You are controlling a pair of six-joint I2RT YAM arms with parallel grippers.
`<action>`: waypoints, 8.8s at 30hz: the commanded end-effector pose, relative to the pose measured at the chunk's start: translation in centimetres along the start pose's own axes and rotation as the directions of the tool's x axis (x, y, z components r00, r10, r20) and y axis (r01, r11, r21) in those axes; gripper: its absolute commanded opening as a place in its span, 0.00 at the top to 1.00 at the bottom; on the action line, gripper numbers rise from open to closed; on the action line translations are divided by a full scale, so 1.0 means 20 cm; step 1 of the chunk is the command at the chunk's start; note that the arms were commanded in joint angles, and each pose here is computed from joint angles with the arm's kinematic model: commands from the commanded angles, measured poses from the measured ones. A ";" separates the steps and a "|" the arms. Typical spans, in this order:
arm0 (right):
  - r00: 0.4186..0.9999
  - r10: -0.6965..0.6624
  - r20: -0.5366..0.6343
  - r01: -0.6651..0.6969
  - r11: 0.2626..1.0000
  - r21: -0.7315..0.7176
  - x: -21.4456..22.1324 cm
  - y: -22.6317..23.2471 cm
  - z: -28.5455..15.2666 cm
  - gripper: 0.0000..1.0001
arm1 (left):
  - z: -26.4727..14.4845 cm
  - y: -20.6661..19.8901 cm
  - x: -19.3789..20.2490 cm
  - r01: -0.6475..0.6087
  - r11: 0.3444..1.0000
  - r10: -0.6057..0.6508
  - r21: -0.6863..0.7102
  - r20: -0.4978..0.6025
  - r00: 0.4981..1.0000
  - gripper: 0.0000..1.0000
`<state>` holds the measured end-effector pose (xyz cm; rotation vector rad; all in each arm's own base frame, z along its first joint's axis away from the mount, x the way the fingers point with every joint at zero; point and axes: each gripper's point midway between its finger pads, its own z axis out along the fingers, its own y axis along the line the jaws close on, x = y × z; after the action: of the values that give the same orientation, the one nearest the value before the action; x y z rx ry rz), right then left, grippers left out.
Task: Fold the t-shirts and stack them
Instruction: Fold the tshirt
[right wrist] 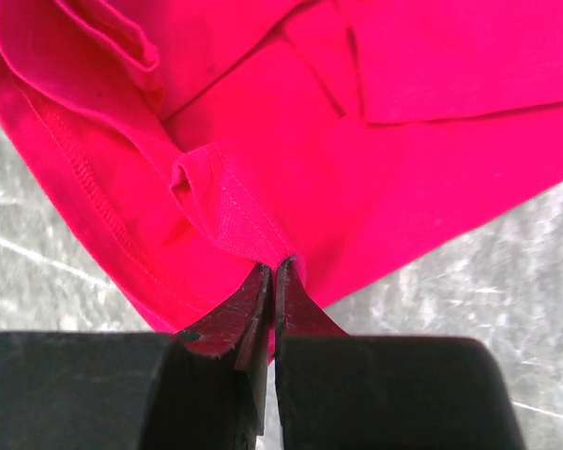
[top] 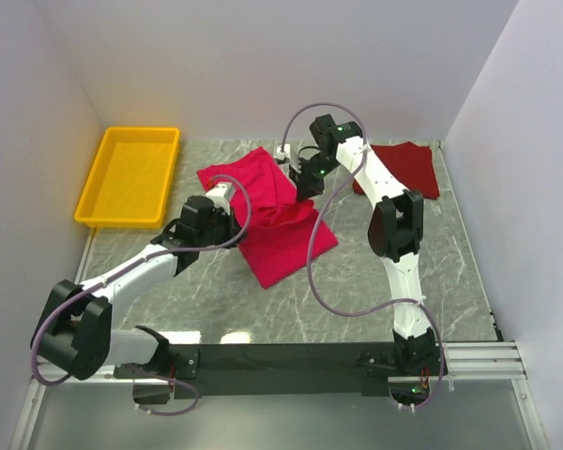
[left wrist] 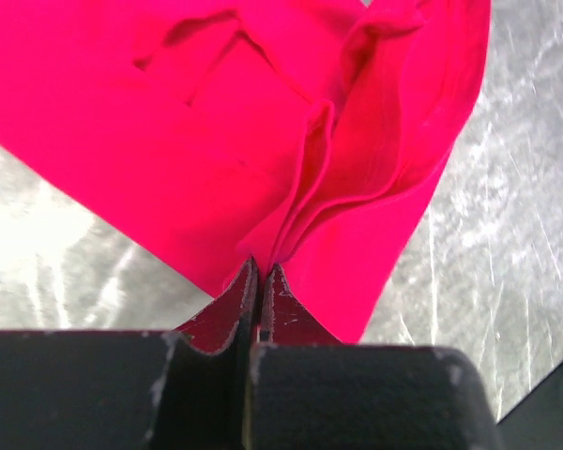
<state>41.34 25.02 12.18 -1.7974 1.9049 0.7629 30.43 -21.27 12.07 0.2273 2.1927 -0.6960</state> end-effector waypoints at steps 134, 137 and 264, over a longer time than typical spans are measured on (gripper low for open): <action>0.319 0.871 0.374 -0.948 0.300 0.110 0.61 0.11 0.00 0.31 | 0.03 0.02 0.36 0.791 0.611 -0.790 -0.036 0.040 0.612 0.25; 0.304 0.883 0.357 -0.951 0.300 0.068 0.59 0.13 0.03 0.32 | 0.08 0.02 0.37 0.799 0.600 -0.798 -0.045 0.028 0.602 0.26; 0.923 -0.344 -0.171 0.328 0.937 -0.119 0.85 0.78 -0.05 0.43 | -0.34 -0.61 0.76 0.166 0.984 -0.161 0.063 -0.083 0.983 0.30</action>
<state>24.15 11.28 3.33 -2.2637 1.6256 0.6130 11.59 -28.96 9.10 0.2960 2.2661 -0.7685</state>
